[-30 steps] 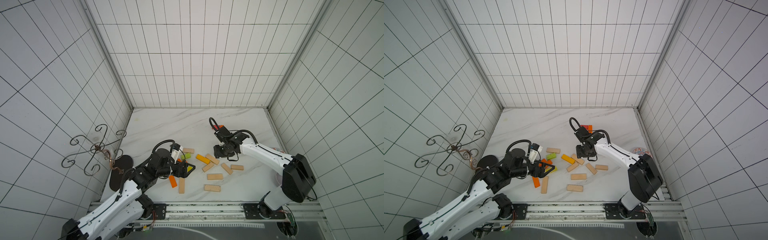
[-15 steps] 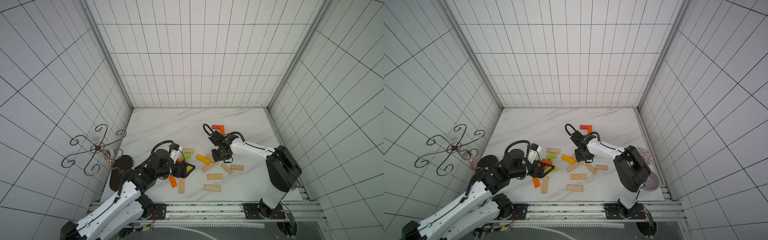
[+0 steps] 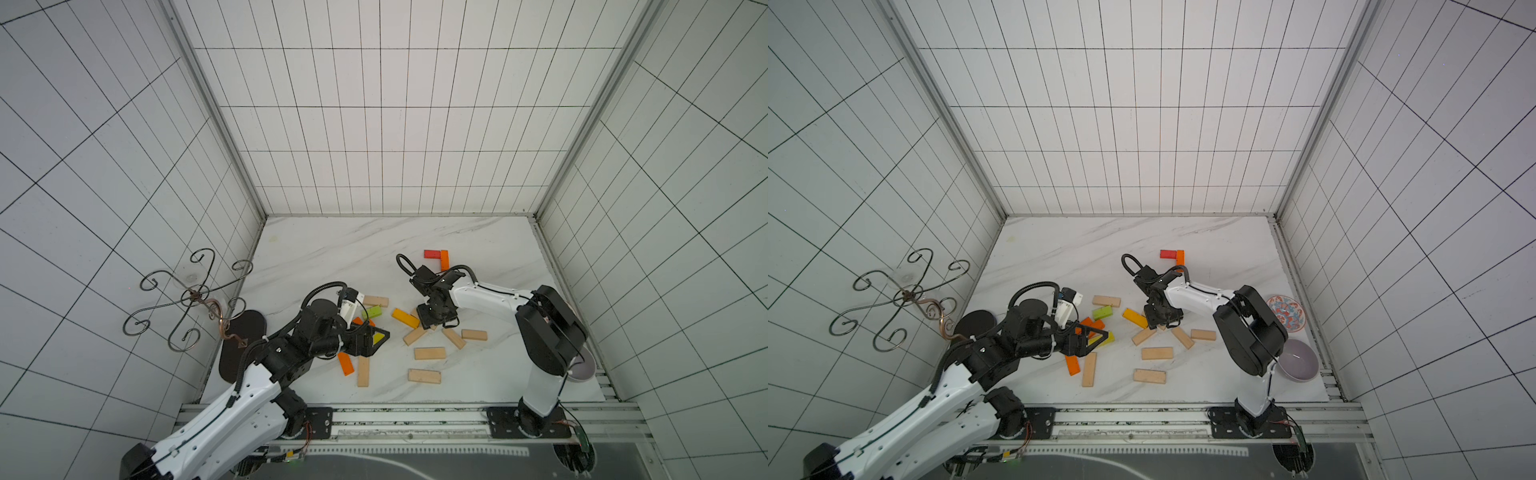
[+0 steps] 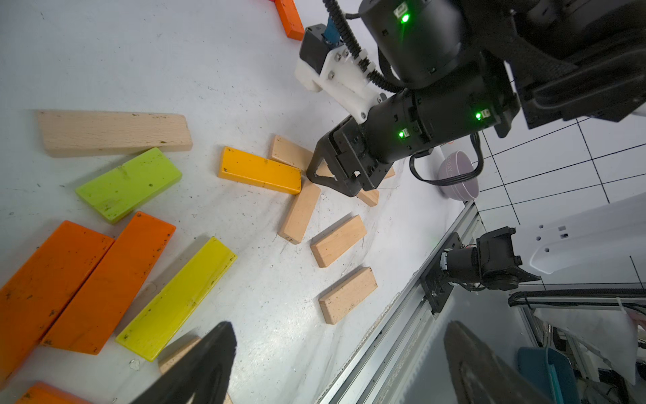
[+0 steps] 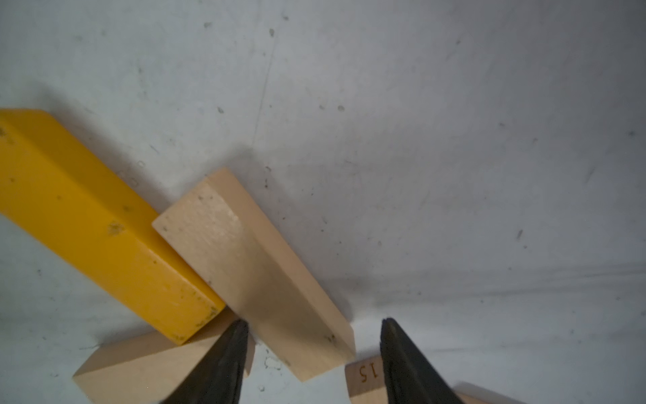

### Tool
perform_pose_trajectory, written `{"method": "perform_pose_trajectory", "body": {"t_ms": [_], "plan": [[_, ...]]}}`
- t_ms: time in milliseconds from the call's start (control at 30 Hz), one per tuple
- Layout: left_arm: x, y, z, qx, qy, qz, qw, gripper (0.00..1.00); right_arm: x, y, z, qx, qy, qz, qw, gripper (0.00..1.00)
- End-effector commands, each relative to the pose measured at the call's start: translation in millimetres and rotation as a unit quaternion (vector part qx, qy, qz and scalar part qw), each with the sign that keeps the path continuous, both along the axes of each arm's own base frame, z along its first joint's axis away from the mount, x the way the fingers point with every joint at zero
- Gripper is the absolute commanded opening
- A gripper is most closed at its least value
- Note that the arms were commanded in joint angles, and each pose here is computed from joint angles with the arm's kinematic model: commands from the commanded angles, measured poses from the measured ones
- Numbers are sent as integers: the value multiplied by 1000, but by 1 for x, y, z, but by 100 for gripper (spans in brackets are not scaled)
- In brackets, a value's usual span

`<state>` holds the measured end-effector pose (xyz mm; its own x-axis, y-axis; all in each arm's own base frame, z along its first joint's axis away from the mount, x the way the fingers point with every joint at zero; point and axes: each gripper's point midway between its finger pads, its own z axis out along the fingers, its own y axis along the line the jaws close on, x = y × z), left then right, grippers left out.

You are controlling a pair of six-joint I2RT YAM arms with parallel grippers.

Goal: Assemble a giraffe with building blocks
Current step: Pick up the building block from the center of the board.

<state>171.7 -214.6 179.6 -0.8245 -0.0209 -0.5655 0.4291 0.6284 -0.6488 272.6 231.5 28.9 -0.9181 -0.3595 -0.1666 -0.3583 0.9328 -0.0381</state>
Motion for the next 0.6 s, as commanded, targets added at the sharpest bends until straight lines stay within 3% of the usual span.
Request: {"method": "perform_pose_trajectory", "body": {"t_ms": [0,233,467,567], "plan": [[-1,3,3,-5,-4,10,1000,92,13,16,10,3,-11,15,1000,64],[-7,15,10,-14,-7,36,999,90,21,17,4,-6,-19,10,1000,57],[-12,25,27,-24,-11,56,998,85,23,14,15,10,-29,-32,999,33],[-13,29,32,-27,-9,68,997,84,29,9,29,22,-44,-59,997,27]]}}
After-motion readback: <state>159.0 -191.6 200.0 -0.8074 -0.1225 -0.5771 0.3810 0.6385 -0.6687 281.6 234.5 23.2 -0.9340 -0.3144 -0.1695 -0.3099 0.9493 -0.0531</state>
